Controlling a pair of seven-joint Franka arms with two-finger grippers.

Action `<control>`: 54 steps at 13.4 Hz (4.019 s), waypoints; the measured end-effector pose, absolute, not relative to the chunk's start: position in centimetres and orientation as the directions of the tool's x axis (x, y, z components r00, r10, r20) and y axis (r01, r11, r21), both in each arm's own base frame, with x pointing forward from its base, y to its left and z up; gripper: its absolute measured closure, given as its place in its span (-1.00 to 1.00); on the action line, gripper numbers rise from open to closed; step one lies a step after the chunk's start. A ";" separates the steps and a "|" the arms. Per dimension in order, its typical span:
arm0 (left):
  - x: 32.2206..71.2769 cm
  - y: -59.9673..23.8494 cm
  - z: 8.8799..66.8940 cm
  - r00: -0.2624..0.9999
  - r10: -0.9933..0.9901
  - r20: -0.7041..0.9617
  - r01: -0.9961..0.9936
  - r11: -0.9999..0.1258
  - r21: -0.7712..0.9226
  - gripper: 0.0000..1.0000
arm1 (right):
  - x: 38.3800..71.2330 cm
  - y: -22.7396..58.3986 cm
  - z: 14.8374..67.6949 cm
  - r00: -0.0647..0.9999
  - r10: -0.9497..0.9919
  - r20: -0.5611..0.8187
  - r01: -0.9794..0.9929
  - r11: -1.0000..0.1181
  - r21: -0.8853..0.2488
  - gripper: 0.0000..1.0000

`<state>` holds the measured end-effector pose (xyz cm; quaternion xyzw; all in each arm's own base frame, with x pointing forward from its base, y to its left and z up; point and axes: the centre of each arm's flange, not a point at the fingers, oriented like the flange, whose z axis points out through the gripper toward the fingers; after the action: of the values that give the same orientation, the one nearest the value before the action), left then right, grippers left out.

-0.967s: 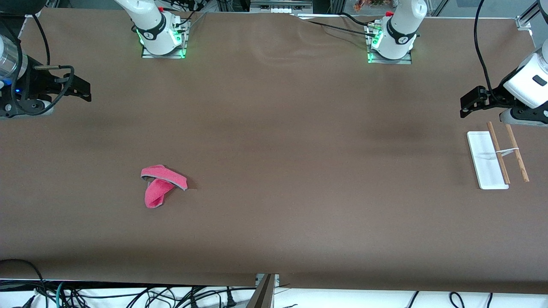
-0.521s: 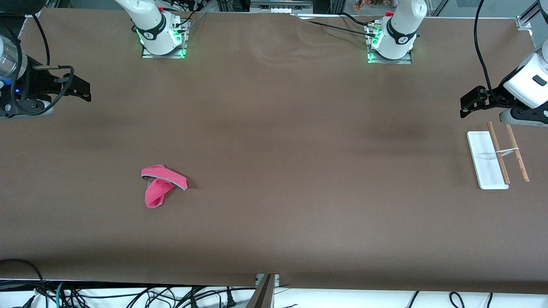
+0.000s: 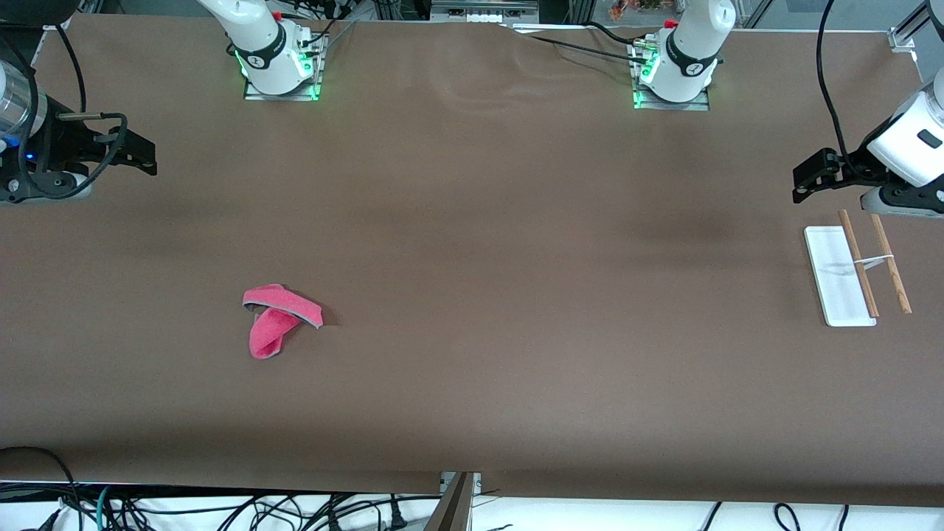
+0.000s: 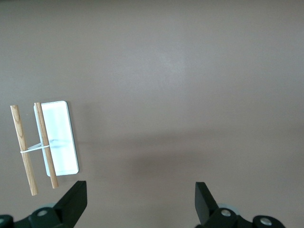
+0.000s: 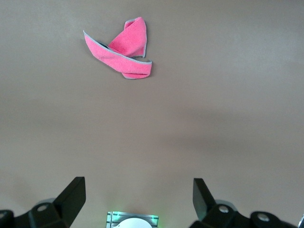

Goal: Pass towel and hang on rack

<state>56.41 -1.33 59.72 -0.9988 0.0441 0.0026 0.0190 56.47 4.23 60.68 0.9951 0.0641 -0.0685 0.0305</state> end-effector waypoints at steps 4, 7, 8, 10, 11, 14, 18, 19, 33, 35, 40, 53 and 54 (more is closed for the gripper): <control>56.4 -1.3 59.7 0.996 -0.088 -0.007 -0.088 -0.995 -0.038 -1.00 | 58.7 4.3 57.2 0.980 0.128 -0.153 0.136 -0.990 0.044 -1.00; 56.4 -1.3 59.7 0.996 -0.088 -0.007 -0.088 -0.995 -0.038 -1.00 | 60.6 4.4 53.2 0.973 0.131 -0.189 0.139 -0.990 0.034 -1.00; 56.4 -1.3 59.7 0.996 -0.088 -0.008 -0.088 -0.995 -0.038 -1.00 | 61.4 4.4 51.6 0.972 0.132 -0.193 0.140 -0.990 0.030 -1.00; 56.4 -1.3 59.7 0.996 -0.088 -0.008 -0.088 -0.995 -0.038 -1.00 | 63.1 4.5 48.1 0.971 0.136 -0.194 0.143 -0.990 0.022 -1.00; 56.4 -1.3 59.7 0.996 -0.088 -0.008 -0.088 -0.995 -0.038 -1.00 | 63.9 4.6 46.4 0.971 0.139 -0.194 0.145 -0.989 0.018 -1.00; 56.4 -1.3 59.7 0.996 -0.088 -0.008 -0.088 -0.995 -0.038 -1.00 | 65.8 6.6 41.0 0.969 0.172 -0.179 0.175 -0.984 0.003 -1.00; 56.4 -1.3 59.7 0.996 -0.088 -0.008 -0.088 -0.995 -0.038 -1.00 | 66.9 10.2 32.4 0.962 0.229 -0.151 0.229 -0.973 -0.014 -1.00; 56.4 -1.3 59.7 0.996 -0.088 -0.008 -0.088 -0.995 -0.038 -1.00 | 66.8 10.8 30.6 0.959 0.247 -0.139 0.249 -0.969 -0.007 -1.00; 56.4 -1.2 59.7 0.996 -0.085 -0.008 -0.085 -0.996 -0.038 -1.00 | 64.6 12.1 20.6 0.910 0.414 -0.028 0.415 -0.910 0.008 -0.87; 56.4 -1.1 59.7 0.996 -0.083 -0.008 -0.083 -0.996 -0.038 -1.00 | 64.6 12.0 20.5 0.904 0.428 -0.025 0.428 -0.904 0.008 -0.32; 56.4 -0.9 59.7 0.997 -0.080 -0.008 -0.081 -0.996 -0.038 -1.00 | 64.7 11.8 20.6 0.903 0.429 -0.020 0.429 -0.903 0.009 0.78; 56.4 -0.7 59.7 0.997 -0.077 -0.010 -0.078 -0.996 -0.038 -1.00 | 65.4 26.5 39.6 0.828 0.545 0.129 0.552 -0.834 -0.021 0.92; 56.4 -0.7 59.6 0.997 -0.077 -0.017 -0.078 -0.996 -0.037 -1.00 | 64.7 28.5 40.1 0.815 0.563 0.138 0.571 -0.821 -0.022 0.92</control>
<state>56.36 -0.74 59.57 -0.9990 0.0389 0.0078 0.0189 64.69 28.47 40.15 0.9520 0.2978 0.0629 -0.0313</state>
